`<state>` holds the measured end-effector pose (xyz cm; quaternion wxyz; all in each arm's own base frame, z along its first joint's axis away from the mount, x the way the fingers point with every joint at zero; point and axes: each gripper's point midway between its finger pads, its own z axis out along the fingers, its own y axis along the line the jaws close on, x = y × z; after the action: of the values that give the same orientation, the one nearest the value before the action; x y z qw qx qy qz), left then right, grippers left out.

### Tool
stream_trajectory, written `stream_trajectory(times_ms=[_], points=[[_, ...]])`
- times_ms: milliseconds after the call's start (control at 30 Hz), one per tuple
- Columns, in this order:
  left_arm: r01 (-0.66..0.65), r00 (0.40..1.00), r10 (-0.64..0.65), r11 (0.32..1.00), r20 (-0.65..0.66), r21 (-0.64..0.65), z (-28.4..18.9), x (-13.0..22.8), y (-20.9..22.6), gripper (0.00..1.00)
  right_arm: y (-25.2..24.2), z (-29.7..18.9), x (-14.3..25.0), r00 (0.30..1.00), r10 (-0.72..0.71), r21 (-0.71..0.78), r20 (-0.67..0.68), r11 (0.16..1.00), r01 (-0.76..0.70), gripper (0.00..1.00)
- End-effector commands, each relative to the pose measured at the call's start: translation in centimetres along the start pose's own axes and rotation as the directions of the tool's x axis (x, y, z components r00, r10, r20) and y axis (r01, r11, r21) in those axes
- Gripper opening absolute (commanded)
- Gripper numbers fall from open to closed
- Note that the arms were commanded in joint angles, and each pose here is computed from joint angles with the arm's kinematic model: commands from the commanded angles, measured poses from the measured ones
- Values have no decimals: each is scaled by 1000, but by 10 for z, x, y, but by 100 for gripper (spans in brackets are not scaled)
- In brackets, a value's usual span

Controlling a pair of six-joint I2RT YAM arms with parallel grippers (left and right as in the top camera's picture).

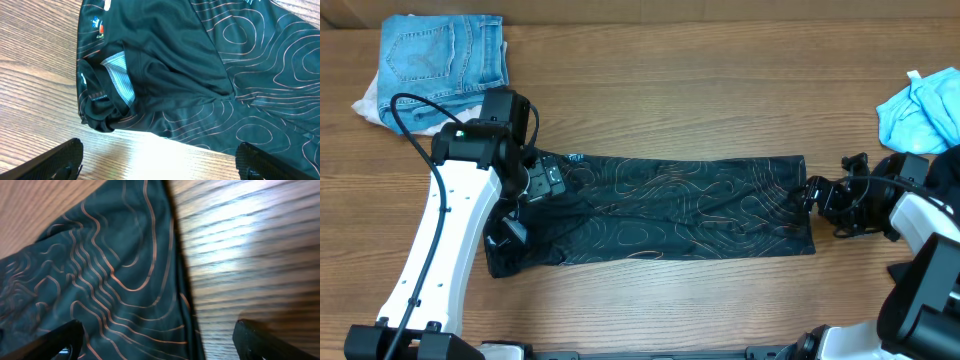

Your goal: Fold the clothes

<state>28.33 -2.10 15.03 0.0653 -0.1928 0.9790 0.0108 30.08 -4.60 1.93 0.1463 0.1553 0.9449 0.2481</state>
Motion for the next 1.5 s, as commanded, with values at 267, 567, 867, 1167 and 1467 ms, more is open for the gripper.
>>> stream_trajectory(times_ms=[267,567,867,1167,1467], points=[[-4,1000,4,1000,12,16,-1,-2,-4,100,2,20,64,955,142,-20,-261,988,-152,90],[-5,1000,4,1000,16,18,-1,-3,-5,100,19,30,71,948,105,-17,-300,993,-115,73],[-24,1000,23,1000,15,17,-1,-3,-4,100,-3,31,65,947,187,119,-261,980,-161,17],[-23,1000,23,1000,12,16,-1,-2,-4,100,-28,18,42,938,306,312,-165,918,-245,4],[-23,1000,23,1000,6,13,-1,-1,-3,100,-35,-19,9,930,356,457,-91,845,-279,4]])
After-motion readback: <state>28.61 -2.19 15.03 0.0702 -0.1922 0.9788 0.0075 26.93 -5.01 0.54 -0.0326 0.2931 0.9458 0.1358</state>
